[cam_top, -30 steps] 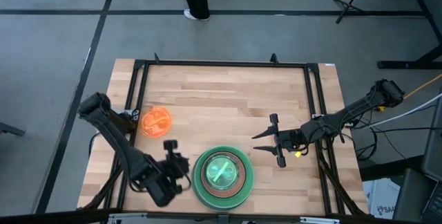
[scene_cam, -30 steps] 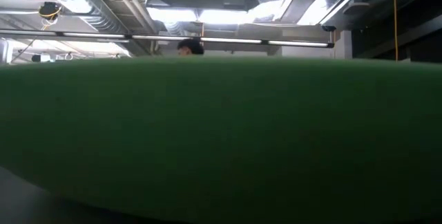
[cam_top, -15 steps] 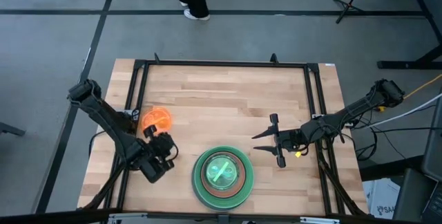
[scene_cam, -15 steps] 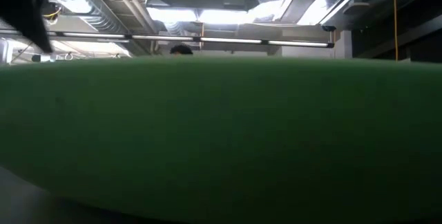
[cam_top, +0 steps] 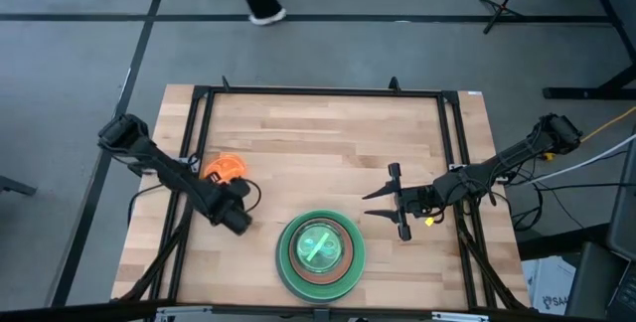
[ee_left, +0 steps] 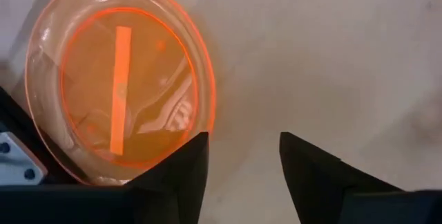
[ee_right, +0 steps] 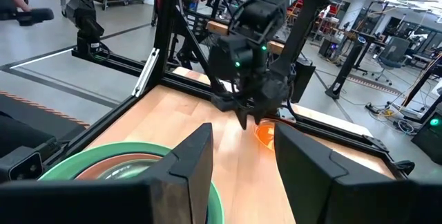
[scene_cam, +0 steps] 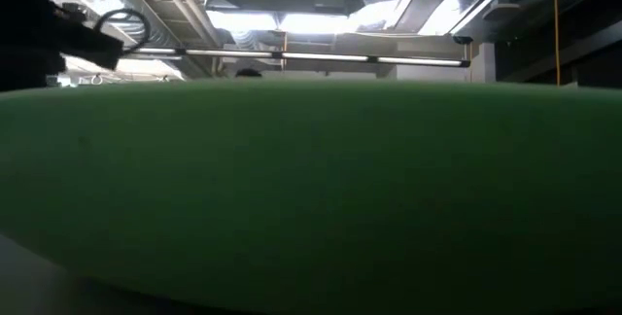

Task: Stack plastic plates
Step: Stack the orange plate on top of the light green plate, then return to Home Position

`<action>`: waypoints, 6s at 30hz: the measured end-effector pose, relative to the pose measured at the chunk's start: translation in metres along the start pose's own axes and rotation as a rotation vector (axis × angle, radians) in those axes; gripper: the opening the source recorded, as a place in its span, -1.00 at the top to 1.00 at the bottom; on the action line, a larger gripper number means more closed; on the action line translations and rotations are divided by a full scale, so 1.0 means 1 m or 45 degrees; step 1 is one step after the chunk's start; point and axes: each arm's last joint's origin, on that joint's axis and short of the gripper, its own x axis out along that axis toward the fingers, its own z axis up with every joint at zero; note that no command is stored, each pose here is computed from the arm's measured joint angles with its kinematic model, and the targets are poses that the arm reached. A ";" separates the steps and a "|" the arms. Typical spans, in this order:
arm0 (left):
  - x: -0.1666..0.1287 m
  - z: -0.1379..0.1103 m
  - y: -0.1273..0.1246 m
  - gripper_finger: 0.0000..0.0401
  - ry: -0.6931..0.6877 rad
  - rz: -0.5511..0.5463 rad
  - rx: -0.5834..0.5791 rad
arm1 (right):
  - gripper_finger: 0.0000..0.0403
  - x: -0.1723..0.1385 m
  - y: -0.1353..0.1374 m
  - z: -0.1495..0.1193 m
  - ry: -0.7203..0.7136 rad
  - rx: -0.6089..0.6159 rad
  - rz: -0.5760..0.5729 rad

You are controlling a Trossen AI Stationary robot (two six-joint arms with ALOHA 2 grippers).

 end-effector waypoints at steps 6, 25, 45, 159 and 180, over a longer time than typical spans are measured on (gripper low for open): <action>0.019 0.006 0.007 0.15 0.012 0.007 -0.017 | 0.26 0.000 0.000 0.000 0.003 -0.001 0.001; 0.053 0.010 0.028 0.18 -0.018 0.090 -0.094 | 0.26 0.000 0.000 -0.001 0.013 -0.005 0.003; 0.054 0.012 0.023 0.94 -0.048 0.028 -0.047 | 0.26 0.000 0.000 -0.001 0.014 -0.006 0.003; -0.108 0.043 -0.114 0.48 -0.853 -0.965 0.805 | 0.26 0.000 -0.001 0.000 0.011 0.111 -0.036; -0.037 0.078 0.034 0.49 -1.195 -0.805 0.367 | 0.26 0.017 -0.014 -0.020 0.119 0.191 -0.071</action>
